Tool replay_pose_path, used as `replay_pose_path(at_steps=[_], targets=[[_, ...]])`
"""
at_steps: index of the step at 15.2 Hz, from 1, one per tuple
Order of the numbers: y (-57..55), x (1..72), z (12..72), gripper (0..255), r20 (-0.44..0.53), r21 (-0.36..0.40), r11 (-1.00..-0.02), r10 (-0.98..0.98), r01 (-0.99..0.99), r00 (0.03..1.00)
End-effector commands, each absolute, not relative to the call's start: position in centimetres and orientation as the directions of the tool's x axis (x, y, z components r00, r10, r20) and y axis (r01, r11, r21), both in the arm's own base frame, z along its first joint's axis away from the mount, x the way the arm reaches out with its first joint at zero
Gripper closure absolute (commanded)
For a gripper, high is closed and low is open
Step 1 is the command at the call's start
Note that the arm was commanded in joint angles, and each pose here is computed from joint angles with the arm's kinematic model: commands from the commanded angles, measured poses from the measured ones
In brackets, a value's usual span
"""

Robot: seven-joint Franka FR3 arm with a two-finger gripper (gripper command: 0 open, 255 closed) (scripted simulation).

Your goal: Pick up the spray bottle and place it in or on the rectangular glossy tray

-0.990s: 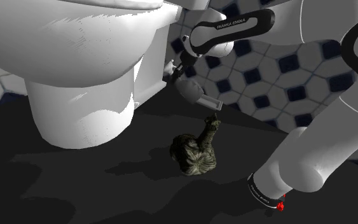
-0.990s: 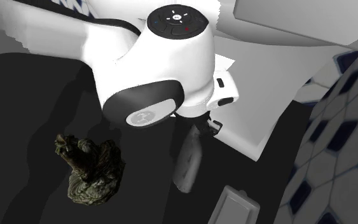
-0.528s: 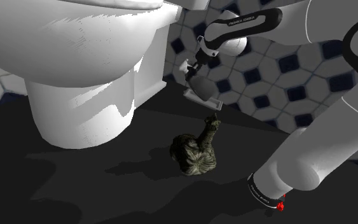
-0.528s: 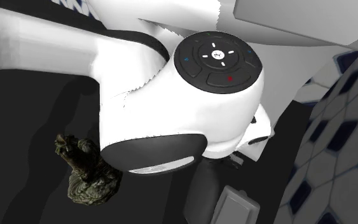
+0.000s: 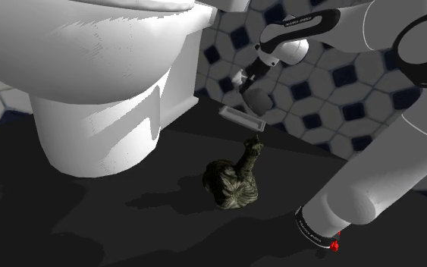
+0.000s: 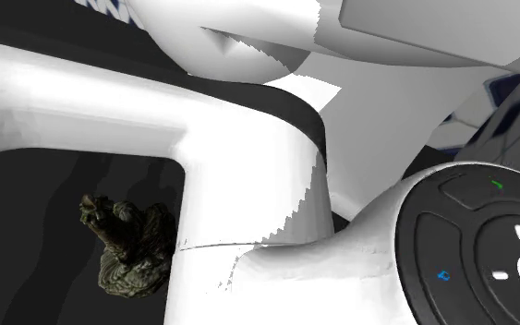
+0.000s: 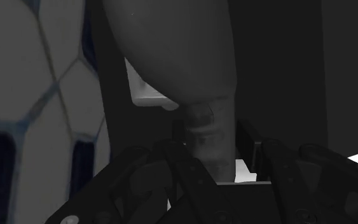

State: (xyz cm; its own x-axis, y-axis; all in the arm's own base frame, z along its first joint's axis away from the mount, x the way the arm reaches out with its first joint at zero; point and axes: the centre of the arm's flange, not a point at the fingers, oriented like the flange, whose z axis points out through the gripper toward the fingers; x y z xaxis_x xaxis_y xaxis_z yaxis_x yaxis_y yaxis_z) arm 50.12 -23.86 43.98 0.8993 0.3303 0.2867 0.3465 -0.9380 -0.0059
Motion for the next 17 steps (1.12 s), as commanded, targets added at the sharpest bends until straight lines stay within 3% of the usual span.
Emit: replay_pose_path(at_steps=[1,17], targets=[[-26.5,49.5,43.9,255,0.287,-0.006,-0.937,0.332,0.348,0.899],[-26.5,49.5,35.9,255,0.287,-0.006,-0.937,0.332,0.348,0.899]])
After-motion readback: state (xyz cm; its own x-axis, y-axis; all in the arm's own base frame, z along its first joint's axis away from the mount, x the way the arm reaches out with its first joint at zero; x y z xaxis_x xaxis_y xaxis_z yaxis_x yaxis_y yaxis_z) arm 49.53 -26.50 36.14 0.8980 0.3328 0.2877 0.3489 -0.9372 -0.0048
